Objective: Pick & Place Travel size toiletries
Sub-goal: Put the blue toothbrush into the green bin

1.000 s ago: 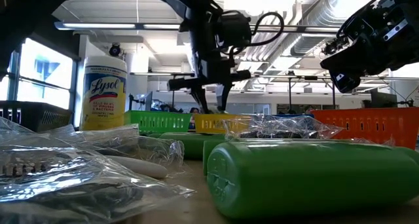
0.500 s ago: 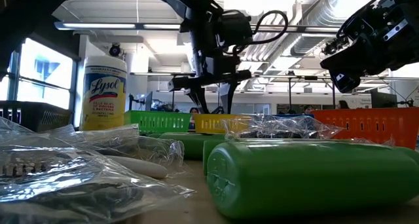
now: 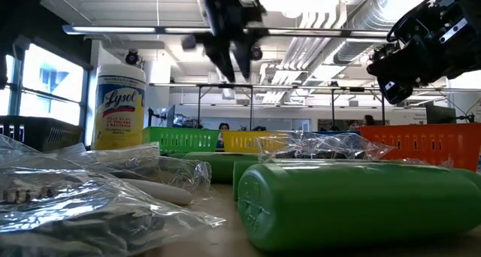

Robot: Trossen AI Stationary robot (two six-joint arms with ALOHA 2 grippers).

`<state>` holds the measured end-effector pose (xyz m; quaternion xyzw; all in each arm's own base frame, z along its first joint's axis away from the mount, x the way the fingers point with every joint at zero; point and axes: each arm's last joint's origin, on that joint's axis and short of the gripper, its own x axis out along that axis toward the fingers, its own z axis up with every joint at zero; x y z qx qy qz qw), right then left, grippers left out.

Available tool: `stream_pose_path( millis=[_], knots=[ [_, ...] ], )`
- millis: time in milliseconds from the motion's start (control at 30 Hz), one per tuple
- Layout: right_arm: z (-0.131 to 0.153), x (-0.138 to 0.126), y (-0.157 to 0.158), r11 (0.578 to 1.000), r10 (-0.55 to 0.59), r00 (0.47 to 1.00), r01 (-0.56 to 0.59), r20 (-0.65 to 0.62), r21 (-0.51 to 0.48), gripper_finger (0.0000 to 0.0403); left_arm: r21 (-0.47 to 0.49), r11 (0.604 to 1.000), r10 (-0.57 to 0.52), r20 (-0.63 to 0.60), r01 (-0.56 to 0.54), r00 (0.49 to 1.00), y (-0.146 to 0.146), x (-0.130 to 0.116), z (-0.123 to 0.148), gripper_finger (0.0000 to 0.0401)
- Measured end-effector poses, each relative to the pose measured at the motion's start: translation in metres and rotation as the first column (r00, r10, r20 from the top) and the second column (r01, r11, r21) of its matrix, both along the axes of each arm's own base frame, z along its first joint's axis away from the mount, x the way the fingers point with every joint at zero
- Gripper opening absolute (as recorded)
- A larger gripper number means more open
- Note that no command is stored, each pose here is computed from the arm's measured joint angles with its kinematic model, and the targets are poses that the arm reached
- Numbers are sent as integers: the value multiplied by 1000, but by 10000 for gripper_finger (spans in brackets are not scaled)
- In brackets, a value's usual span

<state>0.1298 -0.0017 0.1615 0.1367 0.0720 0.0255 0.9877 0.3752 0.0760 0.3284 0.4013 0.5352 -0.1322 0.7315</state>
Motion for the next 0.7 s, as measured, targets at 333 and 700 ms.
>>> stream_pose_path(
  millis=[333,700],
  knots=[
    [2,0,3,1000,16,1000,-16,22,-7,2,-695,669,419,57,-266,906,-36,-117,72,11],
    [6,1,10,999,35,997,-35,65,-10,2,-793,571,645,593,212,482,-80,-189,-31,1]
  ],
)
